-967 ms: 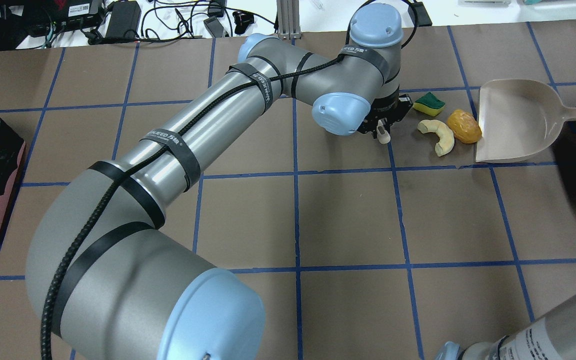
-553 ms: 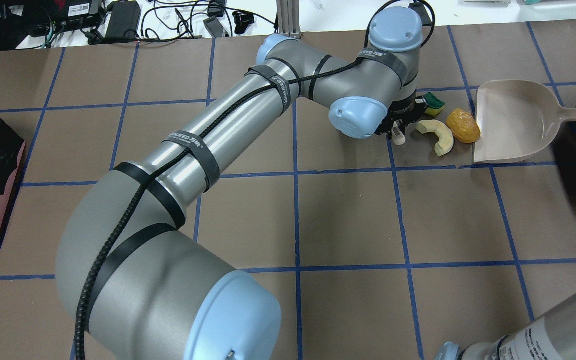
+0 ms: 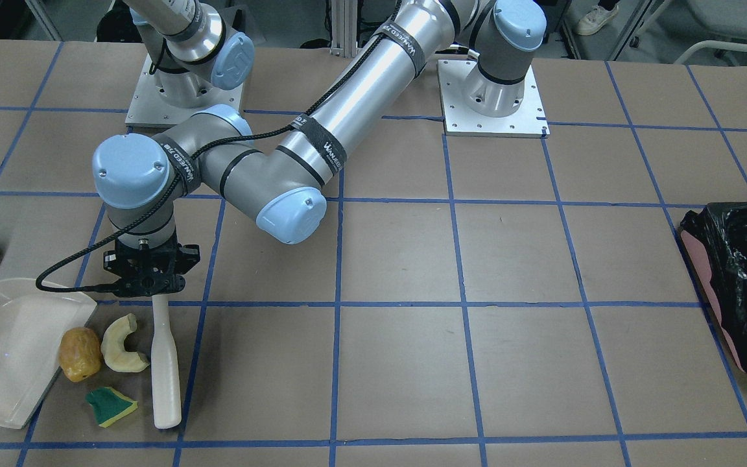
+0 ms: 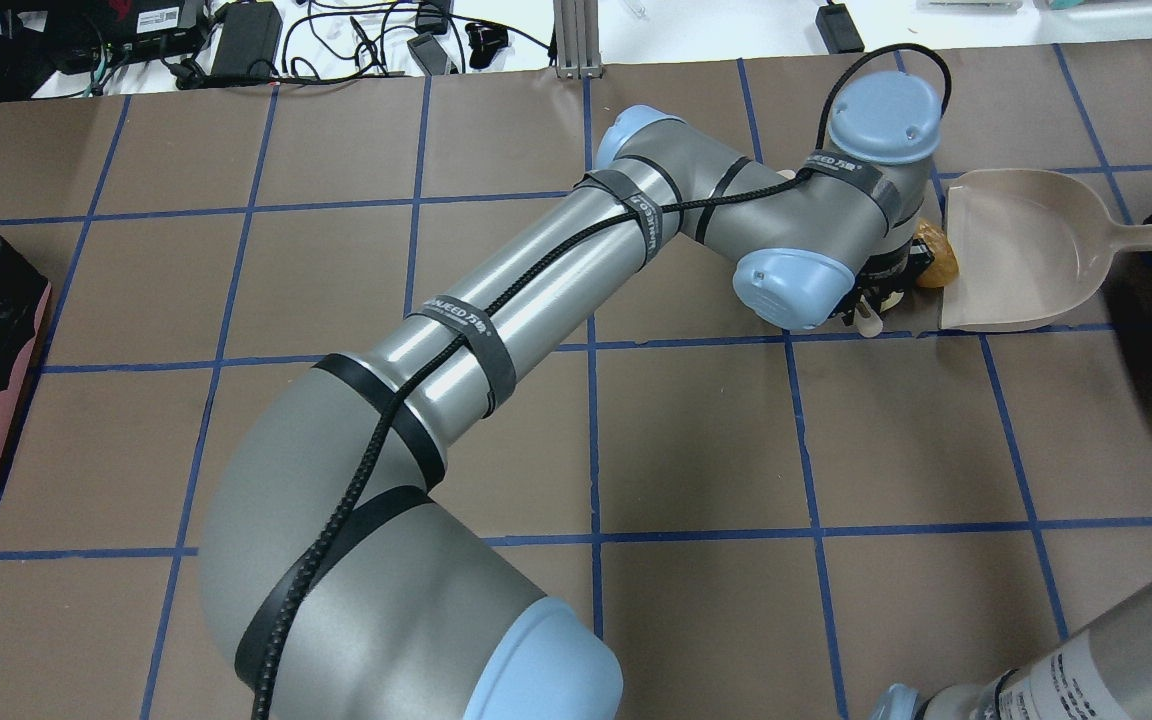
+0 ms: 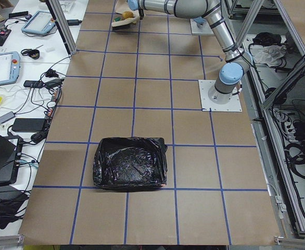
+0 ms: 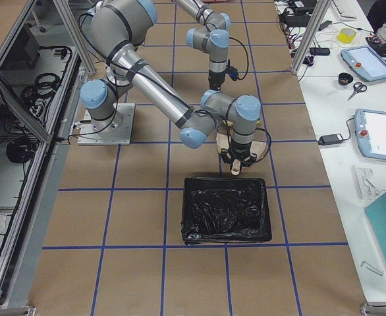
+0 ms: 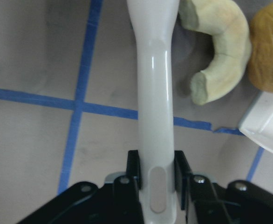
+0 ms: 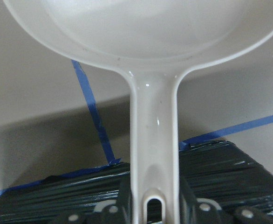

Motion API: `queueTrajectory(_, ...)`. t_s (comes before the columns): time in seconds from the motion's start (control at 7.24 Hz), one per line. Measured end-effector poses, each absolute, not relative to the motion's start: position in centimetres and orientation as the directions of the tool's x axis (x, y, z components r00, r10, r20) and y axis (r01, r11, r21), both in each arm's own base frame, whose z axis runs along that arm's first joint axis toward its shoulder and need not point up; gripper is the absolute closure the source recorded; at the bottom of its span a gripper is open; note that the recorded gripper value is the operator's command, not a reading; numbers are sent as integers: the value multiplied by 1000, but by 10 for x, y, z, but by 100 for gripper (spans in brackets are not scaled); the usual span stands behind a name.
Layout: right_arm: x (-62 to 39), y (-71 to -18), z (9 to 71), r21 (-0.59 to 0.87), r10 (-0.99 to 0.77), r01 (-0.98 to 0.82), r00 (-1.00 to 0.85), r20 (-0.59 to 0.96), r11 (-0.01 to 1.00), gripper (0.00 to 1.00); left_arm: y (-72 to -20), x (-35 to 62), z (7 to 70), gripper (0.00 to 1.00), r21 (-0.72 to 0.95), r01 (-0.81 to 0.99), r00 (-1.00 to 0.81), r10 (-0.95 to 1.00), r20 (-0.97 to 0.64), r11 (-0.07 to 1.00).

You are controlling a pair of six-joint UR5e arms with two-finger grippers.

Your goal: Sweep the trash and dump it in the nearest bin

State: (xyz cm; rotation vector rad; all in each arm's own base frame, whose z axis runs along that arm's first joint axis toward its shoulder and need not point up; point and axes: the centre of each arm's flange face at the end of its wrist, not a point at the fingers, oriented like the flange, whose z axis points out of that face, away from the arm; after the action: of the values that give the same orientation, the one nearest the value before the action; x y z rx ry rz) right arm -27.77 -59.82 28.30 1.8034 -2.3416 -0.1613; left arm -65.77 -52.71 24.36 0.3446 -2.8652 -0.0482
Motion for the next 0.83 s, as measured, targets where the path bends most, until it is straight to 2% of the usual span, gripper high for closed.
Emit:
queueTrajectory(0.41,-276,-595,276,188,-958,-939,-280,70,288,80,-506,-689,213,100,89,-202,-936,-219,275,975)
queueTrajectory(0.83,-275,-594,275,187,-952,-933,-299,71,307,81,-511,-718,221,100,97,-171,-908,-195,371,980)
